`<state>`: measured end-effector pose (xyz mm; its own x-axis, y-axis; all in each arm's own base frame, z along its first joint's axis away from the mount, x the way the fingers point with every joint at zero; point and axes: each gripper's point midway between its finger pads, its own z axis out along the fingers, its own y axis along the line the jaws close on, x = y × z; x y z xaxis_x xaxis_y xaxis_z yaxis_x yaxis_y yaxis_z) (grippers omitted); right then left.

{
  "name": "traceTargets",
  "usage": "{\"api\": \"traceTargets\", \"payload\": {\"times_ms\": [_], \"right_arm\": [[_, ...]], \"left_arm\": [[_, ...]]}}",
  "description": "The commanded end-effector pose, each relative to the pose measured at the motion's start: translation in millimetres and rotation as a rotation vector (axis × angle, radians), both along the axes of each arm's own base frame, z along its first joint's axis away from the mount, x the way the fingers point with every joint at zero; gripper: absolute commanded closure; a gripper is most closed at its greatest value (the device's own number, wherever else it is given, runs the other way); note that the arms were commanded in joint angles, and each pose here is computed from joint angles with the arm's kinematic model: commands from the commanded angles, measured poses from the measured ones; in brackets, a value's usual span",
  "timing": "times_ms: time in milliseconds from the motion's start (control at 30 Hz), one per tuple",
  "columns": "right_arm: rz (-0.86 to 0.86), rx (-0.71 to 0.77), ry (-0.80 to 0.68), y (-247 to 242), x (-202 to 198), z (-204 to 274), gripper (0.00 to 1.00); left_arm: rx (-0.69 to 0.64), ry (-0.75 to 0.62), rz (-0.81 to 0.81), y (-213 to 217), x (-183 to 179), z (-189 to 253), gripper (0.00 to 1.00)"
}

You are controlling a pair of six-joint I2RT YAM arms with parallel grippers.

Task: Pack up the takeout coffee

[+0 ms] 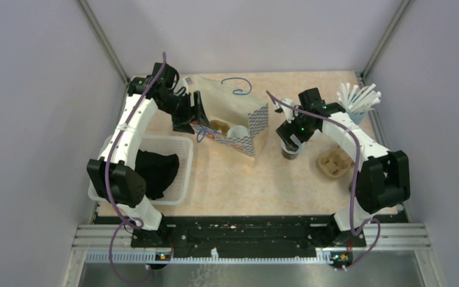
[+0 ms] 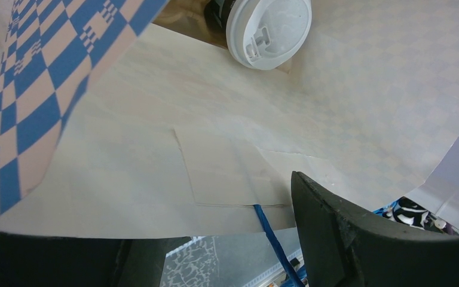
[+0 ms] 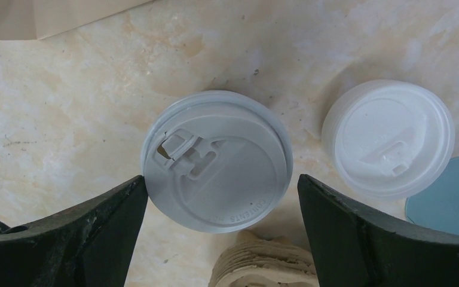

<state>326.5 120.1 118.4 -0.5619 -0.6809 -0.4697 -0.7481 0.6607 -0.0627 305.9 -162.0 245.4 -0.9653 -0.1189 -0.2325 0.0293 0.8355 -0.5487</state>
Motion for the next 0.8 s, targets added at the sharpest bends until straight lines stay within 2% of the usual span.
{"api": "traceTargets", "payload": {"times_ms": [0,500,767], "right_arm": [[0.018,0.026,-0.073,5,6,20,0.07],[0.021,0.036,-0.031,10,6,6,0.14],[0.021,0.034,-0.021,9,3,1,0.12]], "left_arm": [[-0.026,-0.023,-0.020,-5,5,2,0.24],[-0.018,-0.025,-0.018,-3,5,2,0.24],[-0.017,-0.023,-0.019,-3,5,1,0.24]]}}
